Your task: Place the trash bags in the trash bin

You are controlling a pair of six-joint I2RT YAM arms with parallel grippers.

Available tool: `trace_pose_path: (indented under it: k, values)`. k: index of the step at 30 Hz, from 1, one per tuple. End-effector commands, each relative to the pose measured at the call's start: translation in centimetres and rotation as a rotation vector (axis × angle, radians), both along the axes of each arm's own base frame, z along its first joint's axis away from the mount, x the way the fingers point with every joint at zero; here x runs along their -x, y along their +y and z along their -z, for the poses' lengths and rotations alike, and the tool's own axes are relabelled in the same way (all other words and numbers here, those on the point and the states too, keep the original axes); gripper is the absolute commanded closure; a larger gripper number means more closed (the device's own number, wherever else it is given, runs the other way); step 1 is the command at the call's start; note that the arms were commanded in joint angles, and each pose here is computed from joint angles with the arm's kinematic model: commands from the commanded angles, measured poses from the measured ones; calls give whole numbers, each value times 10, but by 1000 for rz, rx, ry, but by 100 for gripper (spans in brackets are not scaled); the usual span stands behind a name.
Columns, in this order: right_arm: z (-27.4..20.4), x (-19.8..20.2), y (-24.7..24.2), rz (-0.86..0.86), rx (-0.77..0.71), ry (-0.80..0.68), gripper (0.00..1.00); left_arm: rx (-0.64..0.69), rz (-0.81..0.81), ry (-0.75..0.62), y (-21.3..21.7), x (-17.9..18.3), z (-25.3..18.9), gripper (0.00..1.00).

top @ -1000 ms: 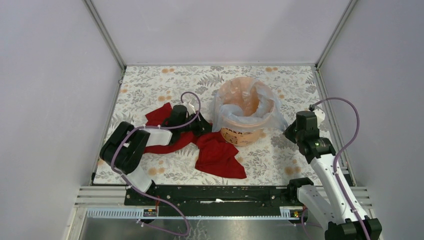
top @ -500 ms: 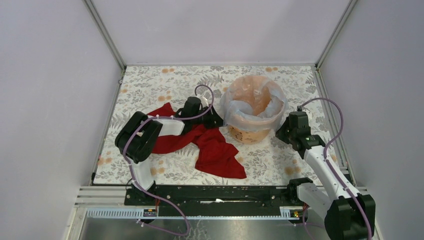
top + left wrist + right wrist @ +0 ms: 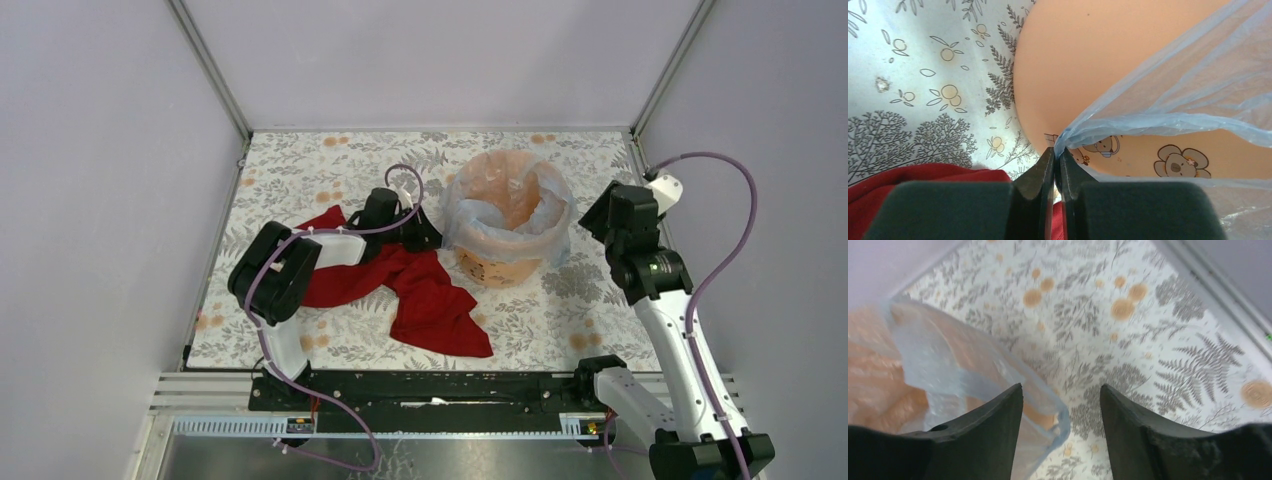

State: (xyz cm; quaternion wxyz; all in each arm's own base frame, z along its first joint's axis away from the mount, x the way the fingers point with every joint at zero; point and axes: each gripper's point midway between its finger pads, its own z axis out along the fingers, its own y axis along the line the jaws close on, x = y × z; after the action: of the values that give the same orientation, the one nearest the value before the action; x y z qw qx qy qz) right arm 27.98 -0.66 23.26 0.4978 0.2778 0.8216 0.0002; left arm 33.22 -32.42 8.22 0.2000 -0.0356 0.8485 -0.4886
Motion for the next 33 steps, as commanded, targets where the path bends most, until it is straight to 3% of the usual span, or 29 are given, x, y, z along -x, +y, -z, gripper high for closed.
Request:
trace_pose_path:
  k: [1, 8, 16, 24, 33]
  values:
    - [-36, -13, -21, 81, 98, -63, 33, 26, 16, -58, -3, -11, -16, 89]
    - [5, -54, -2, -37, -87, -7, 31, 51, 25, -64, -8, -14, -25, 88]
    - [50, -43, 24, -218, -273, 12, 32, 52, 30, -68, -9, -15, -27, 88]
    - [71, -43, 32, -270, -293, 31, 34, 47, 25, -69, -8, -16, -27, 88]
    - [128, -54, 20, -194, -284, 126, 83, 41, 21, -58, -10, -15, -22, 88]
